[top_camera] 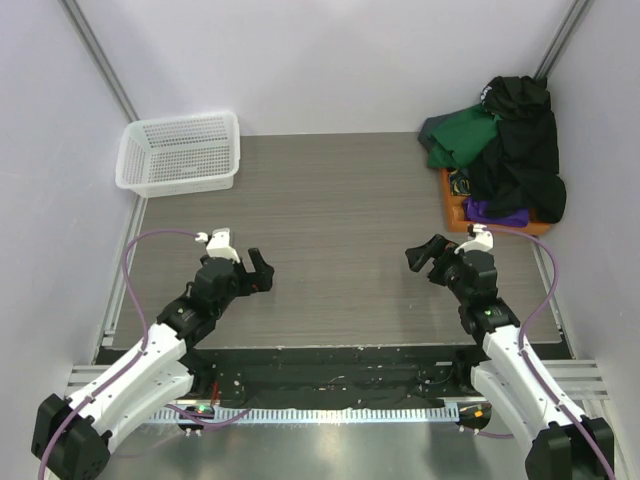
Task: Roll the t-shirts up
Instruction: Pick up the T-shirt and place it in the bin.
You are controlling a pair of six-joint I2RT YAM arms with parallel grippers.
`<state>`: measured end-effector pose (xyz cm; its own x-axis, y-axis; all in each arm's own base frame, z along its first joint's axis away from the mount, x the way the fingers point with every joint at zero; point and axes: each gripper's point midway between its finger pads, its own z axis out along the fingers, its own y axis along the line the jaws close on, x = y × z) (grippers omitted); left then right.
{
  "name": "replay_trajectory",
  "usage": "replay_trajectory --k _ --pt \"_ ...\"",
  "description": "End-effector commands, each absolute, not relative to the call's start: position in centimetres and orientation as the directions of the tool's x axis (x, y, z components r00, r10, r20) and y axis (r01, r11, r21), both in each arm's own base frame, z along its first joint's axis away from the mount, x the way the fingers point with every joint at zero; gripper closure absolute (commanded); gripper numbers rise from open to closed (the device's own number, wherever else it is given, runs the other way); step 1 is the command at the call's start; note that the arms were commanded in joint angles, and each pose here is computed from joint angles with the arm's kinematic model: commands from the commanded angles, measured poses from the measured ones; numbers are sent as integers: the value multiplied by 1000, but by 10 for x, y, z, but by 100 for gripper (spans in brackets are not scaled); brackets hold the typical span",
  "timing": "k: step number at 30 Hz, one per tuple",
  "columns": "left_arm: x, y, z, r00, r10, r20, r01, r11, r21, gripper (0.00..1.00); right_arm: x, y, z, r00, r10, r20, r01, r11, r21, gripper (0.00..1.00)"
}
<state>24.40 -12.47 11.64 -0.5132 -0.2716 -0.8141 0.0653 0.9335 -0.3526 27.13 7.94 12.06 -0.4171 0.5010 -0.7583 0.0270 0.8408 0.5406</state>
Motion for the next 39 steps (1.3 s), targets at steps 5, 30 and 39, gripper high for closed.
replay_trajectory --k 5,30,39 --pt "257 -126 140 -446 -291 -846 75 930 -359 0 278 79 132 -374 526 -764 19 828 561 2" --pt "255 -137 147 -430 -307 -849 146 904 -401 0 418 -19 324 -125 412 -903 408 851 331 19" --pt "255 -142 149 -432 -300 -851 171 899 -403 0 458 -57 295 -230 365 -902 530 824 199 18"
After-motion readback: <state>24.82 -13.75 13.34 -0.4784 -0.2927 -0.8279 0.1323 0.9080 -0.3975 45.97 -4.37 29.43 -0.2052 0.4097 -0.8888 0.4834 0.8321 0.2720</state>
